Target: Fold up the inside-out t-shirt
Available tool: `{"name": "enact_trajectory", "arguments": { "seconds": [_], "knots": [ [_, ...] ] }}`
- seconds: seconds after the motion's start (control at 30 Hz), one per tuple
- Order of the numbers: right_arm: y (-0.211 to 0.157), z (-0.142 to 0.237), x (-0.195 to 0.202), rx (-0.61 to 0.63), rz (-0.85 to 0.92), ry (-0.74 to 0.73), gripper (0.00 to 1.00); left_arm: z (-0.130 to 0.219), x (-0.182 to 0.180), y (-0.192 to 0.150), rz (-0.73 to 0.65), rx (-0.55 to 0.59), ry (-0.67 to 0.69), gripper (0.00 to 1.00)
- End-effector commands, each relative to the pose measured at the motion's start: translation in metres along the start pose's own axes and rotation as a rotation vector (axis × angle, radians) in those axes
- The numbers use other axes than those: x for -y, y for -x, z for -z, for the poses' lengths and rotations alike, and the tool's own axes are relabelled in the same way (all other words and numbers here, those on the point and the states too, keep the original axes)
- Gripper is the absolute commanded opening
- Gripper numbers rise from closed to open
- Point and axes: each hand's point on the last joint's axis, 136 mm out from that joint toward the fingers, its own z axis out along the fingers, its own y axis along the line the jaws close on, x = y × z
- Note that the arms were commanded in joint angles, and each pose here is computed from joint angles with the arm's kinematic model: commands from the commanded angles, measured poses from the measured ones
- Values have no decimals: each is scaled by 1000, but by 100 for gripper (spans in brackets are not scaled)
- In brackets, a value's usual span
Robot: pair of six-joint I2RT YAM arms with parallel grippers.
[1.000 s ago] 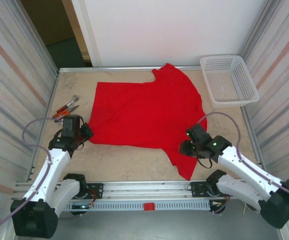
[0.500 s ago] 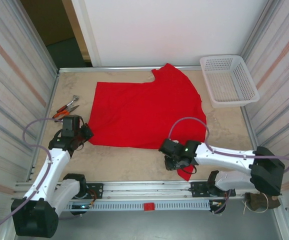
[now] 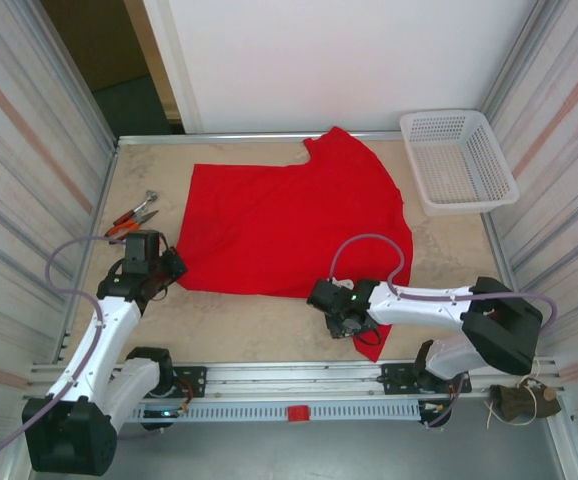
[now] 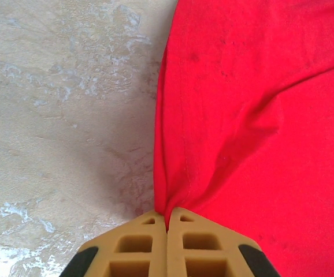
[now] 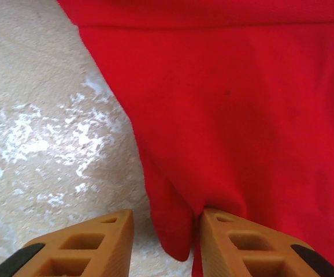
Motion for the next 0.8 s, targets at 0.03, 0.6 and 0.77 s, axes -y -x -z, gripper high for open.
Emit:
{"name": "enact_trajectory", "arguments": {
  "seconds": [0.03,0.6,0.77],
  "knots": [
    [14,0,3,40,-29,-51,22,1,-2,-1,7,2,-5,0],
    [1,51,-26,50,29,226,51,3,1,1,6,1,-17,0],
    [-10,55,25,65,-183,140,46,5,2,2,6,6,-22,0]
  ]
}}
